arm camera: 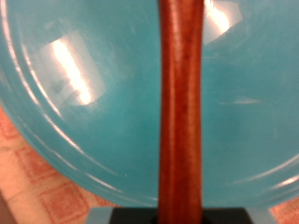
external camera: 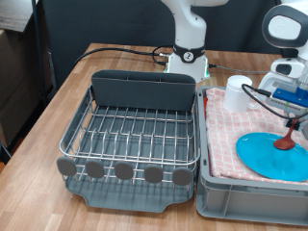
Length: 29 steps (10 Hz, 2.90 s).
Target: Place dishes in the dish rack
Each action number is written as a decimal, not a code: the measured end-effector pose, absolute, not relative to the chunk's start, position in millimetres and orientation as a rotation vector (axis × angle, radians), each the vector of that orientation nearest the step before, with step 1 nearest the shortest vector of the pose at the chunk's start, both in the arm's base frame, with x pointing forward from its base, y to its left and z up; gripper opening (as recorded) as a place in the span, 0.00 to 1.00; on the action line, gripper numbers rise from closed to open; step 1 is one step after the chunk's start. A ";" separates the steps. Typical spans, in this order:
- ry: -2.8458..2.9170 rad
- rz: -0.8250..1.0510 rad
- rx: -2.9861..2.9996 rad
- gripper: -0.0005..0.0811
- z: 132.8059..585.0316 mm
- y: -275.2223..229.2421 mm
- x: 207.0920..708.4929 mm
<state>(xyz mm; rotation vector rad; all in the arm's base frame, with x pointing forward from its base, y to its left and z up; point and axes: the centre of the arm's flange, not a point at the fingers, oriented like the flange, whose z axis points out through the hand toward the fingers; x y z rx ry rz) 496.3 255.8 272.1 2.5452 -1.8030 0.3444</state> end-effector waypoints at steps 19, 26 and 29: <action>-2.577 0.106 1.686 0.11 360.2 111.6 427.9; -2.796 0.124 1.351 0.11 373.9 77.2 399.9; -2.824 0.103 1.265 0.11 383.1 49.1 374.9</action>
